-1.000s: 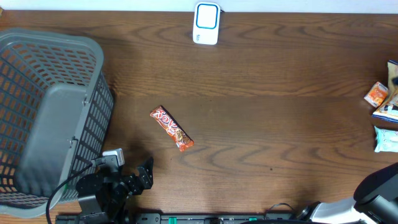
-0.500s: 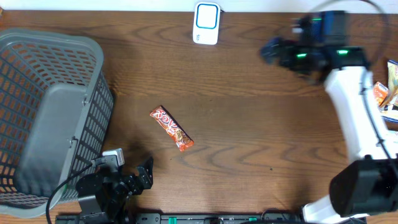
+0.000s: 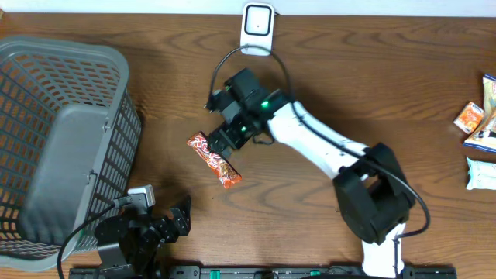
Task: Scan the item barcode
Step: 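Reach the right gripper to the red TOP chocolate bar and grasp it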
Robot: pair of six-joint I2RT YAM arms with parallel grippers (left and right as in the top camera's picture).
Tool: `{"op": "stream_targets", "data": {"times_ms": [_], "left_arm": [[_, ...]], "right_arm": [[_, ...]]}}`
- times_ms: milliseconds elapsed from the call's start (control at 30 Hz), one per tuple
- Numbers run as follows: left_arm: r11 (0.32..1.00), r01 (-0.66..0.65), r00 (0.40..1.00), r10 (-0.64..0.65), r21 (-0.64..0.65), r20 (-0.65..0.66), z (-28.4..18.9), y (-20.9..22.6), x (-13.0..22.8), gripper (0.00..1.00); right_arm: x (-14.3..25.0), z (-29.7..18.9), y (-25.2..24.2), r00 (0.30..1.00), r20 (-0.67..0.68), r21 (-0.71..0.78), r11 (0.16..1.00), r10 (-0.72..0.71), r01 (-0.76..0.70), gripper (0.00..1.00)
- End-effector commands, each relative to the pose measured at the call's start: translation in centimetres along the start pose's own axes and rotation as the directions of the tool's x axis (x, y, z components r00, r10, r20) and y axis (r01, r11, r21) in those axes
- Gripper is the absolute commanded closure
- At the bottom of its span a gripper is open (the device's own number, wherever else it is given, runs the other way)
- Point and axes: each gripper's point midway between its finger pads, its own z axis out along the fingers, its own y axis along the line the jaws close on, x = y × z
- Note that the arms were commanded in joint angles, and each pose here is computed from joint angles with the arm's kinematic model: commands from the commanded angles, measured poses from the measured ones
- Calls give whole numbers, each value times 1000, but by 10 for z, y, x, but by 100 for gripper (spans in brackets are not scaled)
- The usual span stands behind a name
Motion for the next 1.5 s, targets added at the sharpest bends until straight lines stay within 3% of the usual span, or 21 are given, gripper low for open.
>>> {"op": "stream_targets", "data": {"times_ms": [0, 200, 433, 633, 833, 1133, 1367, 1467], "left_arm": [[1000, 4, 1000, -4, -7, -1, 0, 2, 1, 2], [1000, 4, 1000, -4, -7, -1, 0, 2, 1, 2], [1000, 4, 1000, -4, -7, -1, 0, 2, 1, 2], [1000, 4, 1000, -4, -7, -1, 0, 2, 1, 2], [1000, 4, 1000, -4, -7, -1, 0, 2, 1, 2], [1000, 4, 1000, -4, -7, -1, 0, 2, 1, 2], [1000, 4, 1000, -4, -7, -1, 0, 2, 1, 2], [1000, 4, 1000, -4, -7, -1, 0, 2, 1, 2]], "right_arm": [[4, 17, 2, 996, -40, 90, 992, -81, 85, 1], [22, 41, 8, 987, -118, 138, 982, -110, 126, 4], [25, 53, -9, 989, -128, 425, 897, -72, 121, 12], [29, 68, -1, 986, -138, 447, 883, -94, 147, 19], [40, 82, 5, 979, -174, 436, 883, -106, 174, 43], [61, 88, -17, 983, -182, 555, 827, 20, 86, 96], [70, 83, -18, 969, -230, 458, 889, 93, 23, 99], [74, 74, -2, 943, -310, 252, 967, 117, -37, 99]]}}
